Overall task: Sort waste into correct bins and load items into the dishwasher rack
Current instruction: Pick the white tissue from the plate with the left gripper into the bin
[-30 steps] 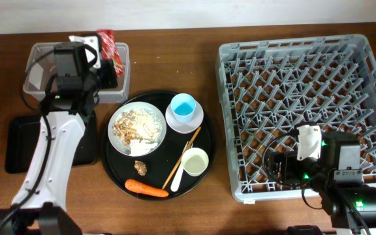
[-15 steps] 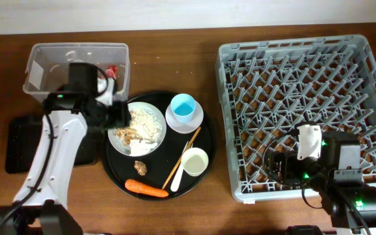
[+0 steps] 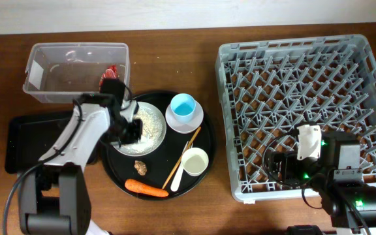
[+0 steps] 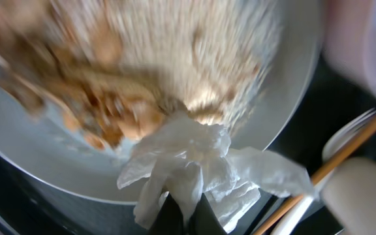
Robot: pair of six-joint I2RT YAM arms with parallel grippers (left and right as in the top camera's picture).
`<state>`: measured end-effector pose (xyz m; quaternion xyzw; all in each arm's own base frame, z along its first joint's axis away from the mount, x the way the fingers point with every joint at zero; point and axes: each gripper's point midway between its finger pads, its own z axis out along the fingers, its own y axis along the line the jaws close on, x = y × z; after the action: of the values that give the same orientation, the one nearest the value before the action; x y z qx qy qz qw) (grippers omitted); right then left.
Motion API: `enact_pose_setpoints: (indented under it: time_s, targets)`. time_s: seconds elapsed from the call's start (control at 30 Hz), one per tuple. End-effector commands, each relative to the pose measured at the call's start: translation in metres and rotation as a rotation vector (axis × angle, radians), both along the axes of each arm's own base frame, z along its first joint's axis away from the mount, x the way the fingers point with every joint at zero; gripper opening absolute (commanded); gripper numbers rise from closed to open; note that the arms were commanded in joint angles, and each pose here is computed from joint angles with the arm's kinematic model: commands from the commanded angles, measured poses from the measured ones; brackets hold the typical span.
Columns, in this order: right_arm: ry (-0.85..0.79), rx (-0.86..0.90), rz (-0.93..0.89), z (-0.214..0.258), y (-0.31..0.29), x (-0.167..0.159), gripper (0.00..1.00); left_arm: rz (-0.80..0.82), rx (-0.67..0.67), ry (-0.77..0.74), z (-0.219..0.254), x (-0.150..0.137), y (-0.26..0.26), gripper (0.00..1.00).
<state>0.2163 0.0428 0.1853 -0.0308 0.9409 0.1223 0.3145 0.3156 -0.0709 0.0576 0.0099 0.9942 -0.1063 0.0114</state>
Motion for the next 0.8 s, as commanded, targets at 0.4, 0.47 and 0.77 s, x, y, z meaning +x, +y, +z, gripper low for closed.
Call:
enact_pose_setpoints:
  time_s: [0.4, 0.47, 0.77]
  targets:
    - [-0.021, -0.002, 0.005, 0.007, 0.001, 0.001, 0.99, 0.146, 0.18, -0.611, 0.089, 0.18, 0.073, 0.61]
    - [-0.021, -0.002, 0.005, 0.007, 0.001, 0.001, 0.99, 0.149, 0.178, -0.646, 0.108, 0.178, 0.073, 0.66]
    - [-0.021, -0.002, 0.005, 0.007, 0.001, 0.002, 0.99, -0.102, 0.043, -0.54, 0.082, 0.153, 0.039, 0.99]
